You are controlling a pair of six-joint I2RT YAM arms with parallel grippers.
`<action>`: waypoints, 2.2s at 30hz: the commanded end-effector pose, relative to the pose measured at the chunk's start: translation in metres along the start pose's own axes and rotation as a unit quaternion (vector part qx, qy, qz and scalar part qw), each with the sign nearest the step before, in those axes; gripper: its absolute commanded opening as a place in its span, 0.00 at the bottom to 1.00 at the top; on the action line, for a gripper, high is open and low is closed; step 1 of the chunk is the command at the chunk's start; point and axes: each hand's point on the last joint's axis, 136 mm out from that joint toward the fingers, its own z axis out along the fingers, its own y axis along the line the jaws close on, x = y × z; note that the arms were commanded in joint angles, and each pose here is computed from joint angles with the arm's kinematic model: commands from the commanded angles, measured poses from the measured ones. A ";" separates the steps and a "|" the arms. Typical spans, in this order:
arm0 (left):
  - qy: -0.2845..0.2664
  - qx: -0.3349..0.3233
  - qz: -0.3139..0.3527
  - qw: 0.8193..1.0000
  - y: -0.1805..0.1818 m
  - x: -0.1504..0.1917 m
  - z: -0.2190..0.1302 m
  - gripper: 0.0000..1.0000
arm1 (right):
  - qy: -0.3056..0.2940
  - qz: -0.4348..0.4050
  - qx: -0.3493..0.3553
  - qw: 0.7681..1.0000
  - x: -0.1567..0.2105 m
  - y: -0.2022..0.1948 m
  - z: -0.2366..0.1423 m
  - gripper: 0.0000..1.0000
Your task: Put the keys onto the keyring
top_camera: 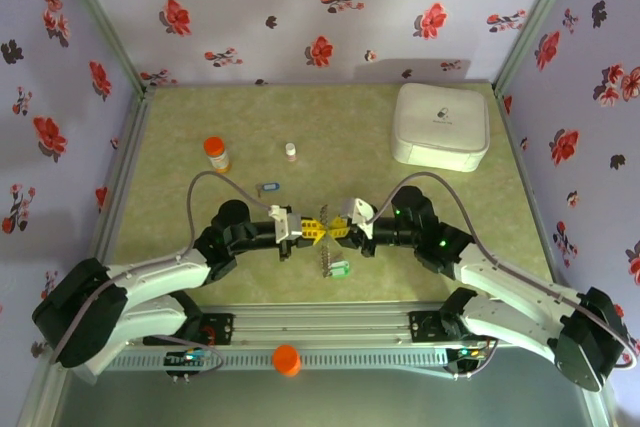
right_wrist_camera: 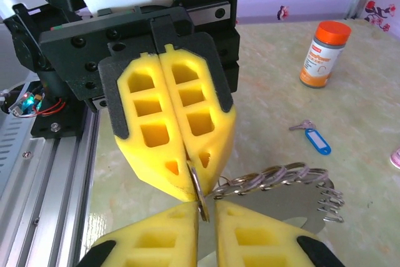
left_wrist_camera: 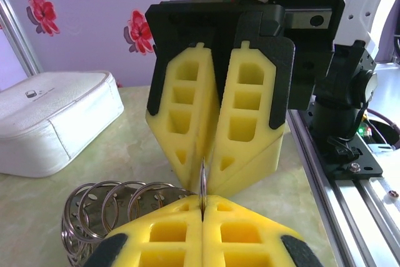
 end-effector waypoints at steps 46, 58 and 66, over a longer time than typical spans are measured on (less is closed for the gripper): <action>0.080 0.027 0.053 0.995 0.000 -0.008 -0.001 0.14 | 0.246 -0.084 -0.011 0.966 -0.013 -0.001 0.012 0.00; 0.025 0.021 0.042 0.999 -0.004 -0.019 -0.007 0.00 | 0.034 -0.032 0.013 0.999 -0.035 0.000 -0.014 0.29; -0.064 0.027 0.014 0.998 -0.003 -0.035 -0.007 0.00 | 0.001 -0.031 0.003 1.000 -0.015 0.007 -0.009 0.28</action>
